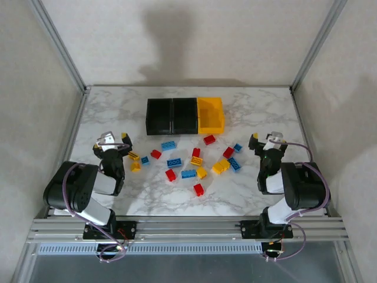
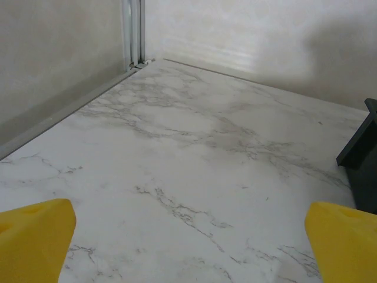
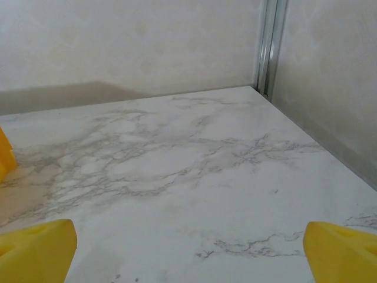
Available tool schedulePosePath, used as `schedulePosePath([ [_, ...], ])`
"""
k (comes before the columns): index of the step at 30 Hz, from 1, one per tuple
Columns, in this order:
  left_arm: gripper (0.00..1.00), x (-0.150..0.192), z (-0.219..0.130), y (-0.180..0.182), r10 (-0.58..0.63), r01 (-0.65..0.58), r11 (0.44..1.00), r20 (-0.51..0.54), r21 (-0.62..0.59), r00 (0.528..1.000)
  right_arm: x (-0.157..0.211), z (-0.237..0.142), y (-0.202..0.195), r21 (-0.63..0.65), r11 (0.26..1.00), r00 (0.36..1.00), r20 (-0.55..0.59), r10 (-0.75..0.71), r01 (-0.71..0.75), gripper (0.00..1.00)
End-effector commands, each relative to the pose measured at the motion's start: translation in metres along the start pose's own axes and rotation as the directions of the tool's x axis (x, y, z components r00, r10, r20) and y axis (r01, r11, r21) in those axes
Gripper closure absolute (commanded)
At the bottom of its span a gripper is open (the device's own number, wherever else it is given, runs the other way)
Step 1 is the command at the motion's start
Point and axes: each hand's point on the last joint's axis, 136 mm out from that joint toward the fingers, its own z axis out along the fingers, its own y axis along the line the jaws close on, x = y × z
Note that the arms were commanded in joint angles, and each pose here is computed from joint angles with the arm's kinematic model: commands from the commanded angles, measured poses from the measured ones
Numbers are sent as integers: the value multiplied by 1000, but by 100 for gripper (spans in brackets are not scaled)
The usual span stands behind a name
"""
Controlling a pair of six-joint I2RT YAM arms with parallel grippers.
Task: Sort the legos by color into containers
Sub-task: Pick up the lego from the middle-right of the table.
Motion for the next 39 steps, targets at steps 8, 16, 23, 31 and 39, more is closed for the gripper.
schedulePosePath([
  [8, 1, -18, 2, -4, -43, 42, 999, 58, 16, 997, -6, 3, 3, -13, 1000, 1000, 15, 12, -12, 1],
  [16, 1, -18, 3, -4, -44, 43, 999, 57, 17, 997, -7, 4, 3, -13, 1000, 1000, 17, 12, -12, 1],
  [23, 1, -18, 3, -4, -44, 43, 999, 58, 18, 997, -6, 3, 3, -13, 1000, 1000, 15, 12, -12, 1],
  [31, 1, -18, 3, -4, -44, 43, 999, 57, 18, 997, -7, 3, 3, -15, 1000, 1000, 16, 12, -12, 1],
  [39, 1, -19, 3, -4, -45, 44, 999, 59, 20, 997, -9, 3, 0, 3, 1000, 1000, 20, 16, -16, 1],
])
